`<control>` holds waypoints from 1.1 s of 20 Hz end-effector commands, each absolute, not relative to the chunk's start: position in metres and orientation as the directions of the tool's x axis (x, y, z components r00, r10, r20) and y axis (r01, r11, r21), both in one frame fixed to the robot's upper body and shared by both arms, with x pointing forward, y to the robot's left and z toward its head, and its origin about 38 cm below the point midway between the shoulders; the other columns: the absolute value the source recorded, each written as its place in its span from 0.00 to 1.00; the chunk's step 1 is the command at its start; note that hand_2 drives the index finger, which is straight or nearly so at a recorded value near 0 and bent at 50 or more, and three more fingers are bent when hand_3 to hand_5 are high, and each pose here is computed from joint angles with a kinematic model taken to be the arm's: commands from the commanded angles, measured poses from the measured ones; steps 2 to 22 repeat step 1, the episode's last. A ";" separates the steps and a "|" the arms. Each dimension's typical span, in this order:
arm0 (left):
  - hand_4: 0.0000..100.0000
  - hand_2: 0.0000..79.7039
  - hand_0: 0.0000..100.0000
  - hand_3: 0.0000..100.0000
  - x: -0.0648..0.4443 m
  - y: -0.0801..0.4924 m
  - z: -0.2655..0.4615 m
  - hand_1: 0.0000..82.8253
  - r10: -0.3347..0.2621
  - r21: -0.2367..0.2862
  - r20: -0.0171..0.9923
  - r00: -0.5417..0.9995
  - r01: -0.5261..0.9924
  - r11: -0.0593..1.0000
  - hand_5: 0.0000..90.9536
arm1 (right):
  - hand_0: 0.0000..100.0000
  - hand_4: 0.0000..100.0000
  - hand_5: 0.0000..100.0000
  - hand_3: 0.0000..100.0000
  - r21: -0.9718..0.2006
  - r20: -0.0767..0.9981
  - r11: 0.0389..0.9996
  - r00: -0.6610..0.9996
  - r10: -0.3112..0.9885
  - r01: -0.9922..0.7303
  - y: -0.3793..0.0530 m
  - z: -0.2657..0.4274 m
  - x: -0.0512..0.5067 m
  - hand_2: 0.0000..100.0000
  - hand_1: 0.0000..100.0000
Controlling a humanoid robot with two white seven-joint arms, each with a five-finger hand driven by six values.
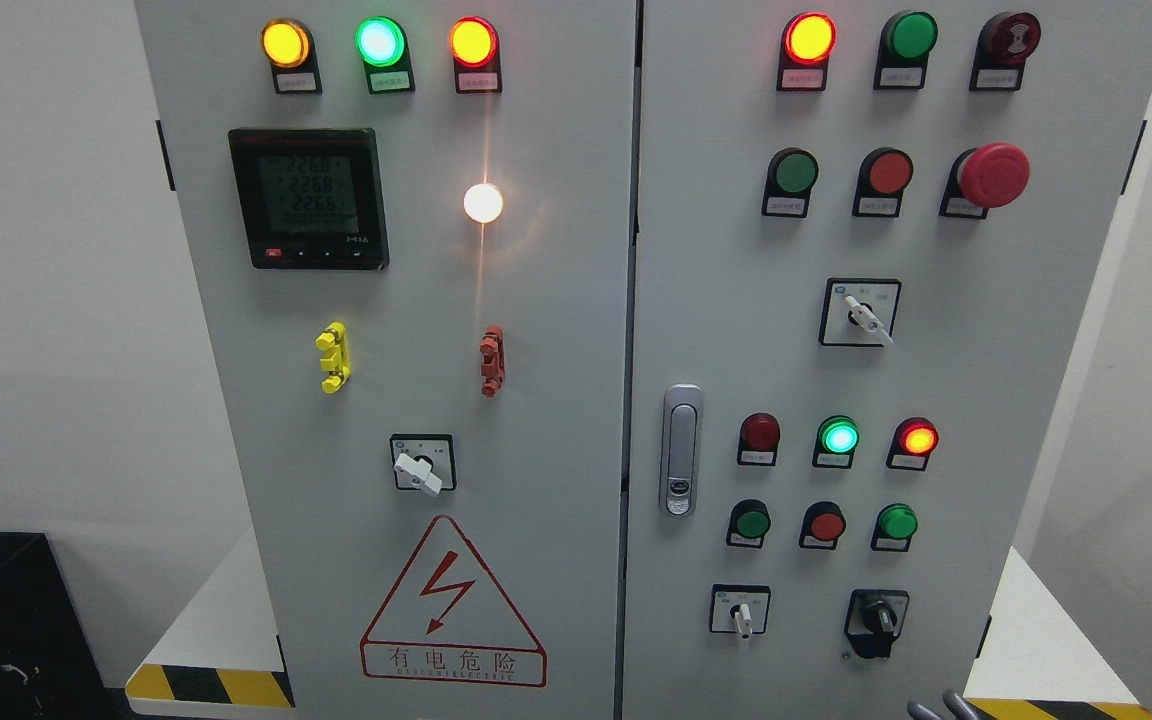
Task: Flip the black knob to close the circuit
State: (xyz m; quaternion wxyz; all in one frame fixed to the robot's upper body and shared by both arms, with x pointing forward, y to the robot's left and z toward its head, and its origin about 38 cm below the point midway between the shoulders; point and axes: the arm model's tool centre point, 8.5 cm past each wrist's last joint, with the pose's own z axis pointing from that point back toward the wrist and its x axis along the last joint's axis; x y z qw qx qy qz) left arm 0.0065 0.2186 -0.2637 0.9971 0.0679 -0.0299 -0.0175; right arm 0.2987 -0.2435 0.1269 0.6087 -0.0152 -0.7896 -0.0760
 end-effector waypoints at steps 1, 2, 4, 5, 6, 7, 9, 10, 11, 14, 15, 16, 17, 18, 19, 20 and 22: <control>0.00 0.00 0.12 0.00 0.002 0.217 -0.264 0.67 -0.036 0.132 0.063 0.997 0.028 0.991 0.00 | 0.00 0.10 0.00 0.16 0.119 0.956 0.989 -0.278 -0.090 0.088 -0.238 0.130 0.295 0.06 0.00; 0.00 0.00 0.12 0.00 0.002 0.217 -0.264 0.67 -0.036 0.132 0.063 0.997 0.028 0.991 0.00 | 0.00 0.10 0.00 0.16 0.119 0.956 0.989 -0.278 -0.090 0.088 -0.238 0.130 0.295 0.06 0.00; 0.00 0.00 0.12 0.00 0.002 0.217 -0.264 0.67 -0.036 0.132 0.063 0.997 0.028 0.991 0.00 | 0.00 0.10 0.00 0.16 0.119 0.956 0.989 -0.278 -0.090 0.088 -0.238 0.130 0.295 0.06 0.00; 0.00 0.00 0.12 0.00 0.002 0.217 -0.264 0.67 -0.036 0.132 0.063 0.997 0.028 0.991 0.00 | 0.00 0.10 0.00 0.16 0.119 0.956 0.989 -0.278 -0.090 0.088 -0.238 0.130 0.295 0.06 0.00; 0.00 0.00 0.12 0.00 0.002 0.217 -0.264 0.67 -0.036 0.132 0.063 0.997 0.028 0.991 0.00 | 0.00 0.10 0.00 0.16 0.119 0.956 0.989 -0.278 -0.090 0.088 -0.238 0.130 0.295 0.06 0.00; 0.00 0.00 0.12 0.00 0.002 0.217 -0.264 0.67 -0.036 0.132 0.063 0.997 0.028 0.991 0.00 | 0.00 0.10 0.00 0.16 0.119 0.956 0.989 -0.278 -0.090 0.088 -0.238 0.130 0.295 0.06 0.00; 0.00 0.00 0.12 0.00 0.002 0.217 -0.264 0.67 -0.036 0.132 0.063 0.997 0.028 0.991 0.00 | 0.00 0.10 0.00 0.16 0.119 0.956 0.989 -0.278 -0.090 0.088 -0.238 0.130 0.295 0.06 0.00; 0.00 0.00 0.12 0.00 0.002 0.217 -0.264 0.67 -0.036 0.132 0.063 0.997 0.028 0.991 0.00 | 0.00 0.10 0.00 0.16 0.119 0.956 0.989 -0.278 -0.090 0.088 -0.238 0.130 0.295 0.06 0.00; 0.00 0.00 0.12 0.00 0.002 0.217 -0.264 0.67 -0.036 0.132 0.063 0.997 0.028 0.991 0.00 | 0.00 0.10 0.00 0.16 0.119 0.956 0.989 -0.278 -0.090 0.088 -0.238 0.130 0.295 0.06 0.00; 0.00 0.00 0.12 0.00 0.002 0.217 -0.264 0.67 -0.036 0.132 0.063 0.997 0.028 0.991 0.00 | 0.00 0.10 0.00 0.16 0.119 0.956 0.989 -0.278 -0.090 0.088 -0.238 0.130 0.295 0.06 0.00; 0.00 0.00 0.12 0.00 0.002 0.217 -0.264 0.67 -0.036 0.132 0.063 0.997 0.028 0.991 0.00 | 0.00 0.10 0.00 0.16 0.119 0.956 0.989 -0.278 -0.090 0.088 -0.238 0.130 0.295 0.06 0.00; 0.00 0.00 0.12 0.00 0.002 0.217 -0.264 0.67 -0.036 0.132 0.063 0.997 0.028 0.991 0.00 | 0.00 0.10 0.00 0.16 0.119 0.956 0.989 -0.278 -0.090 0.088 -0.238 0.130 0.295 0.06 0.00; 0.00 0.00 0.12 0.00 0.002 0.217 -0.264 0.67 -0.036 0.132 0.063 0.997 0.028 0.991 0.00 | 0.00 0.10 0.00 0.16 0.119 0.956 0.989 -0.278 -0.090 0.088 -0.238 0.130 0.295 0.06 0.00; 0.00 0.00 0.12 0.00 0.002 0.217 -0.264 0.67 -0.036 0.132 0.063 0.997 0.028 0.991 0.00 | 0.00 0.10 0.00 0.16 0.119 0.956 0.989 -0.278 -0.090 0.088 -0.238 0.130 0.295 0.06 0.00; 0.00 0.00 0.12 0.00 0.002 0.217 -0.264 0.67 -0.036 0.132 0.063 0.997 0.028 0.991 0.00 | 0.00 0.10 0.00 0.16 0.119 0.956 0.989 -0.278 -0.090 0.088 -0.238 0.130 0.295 0.06 0.00; 0.00 0.00 0.12 0.00 0.002 0.217 -0.264 0.67 -0.036 0.132 0.063 0.997 0.028 0.991 0.00 | 0.00 0.10 0.00 0.16 0.119 0.956 0.989 -0.278 -0.090 0.088 -0.238 0.130 0.295 0.06 0.00; 0.00 0.00 0.12 0.00 0.002 0.217 -0.264 0.67 -0.036 0.132 0.063 0.997 0.028 0.991 0.00 | 0.00 0.10 0.00 0.16 0.119 0.956 0.989 -0.278 -0.090 0.088 -0.238 0.130 0.295 0.06 0.00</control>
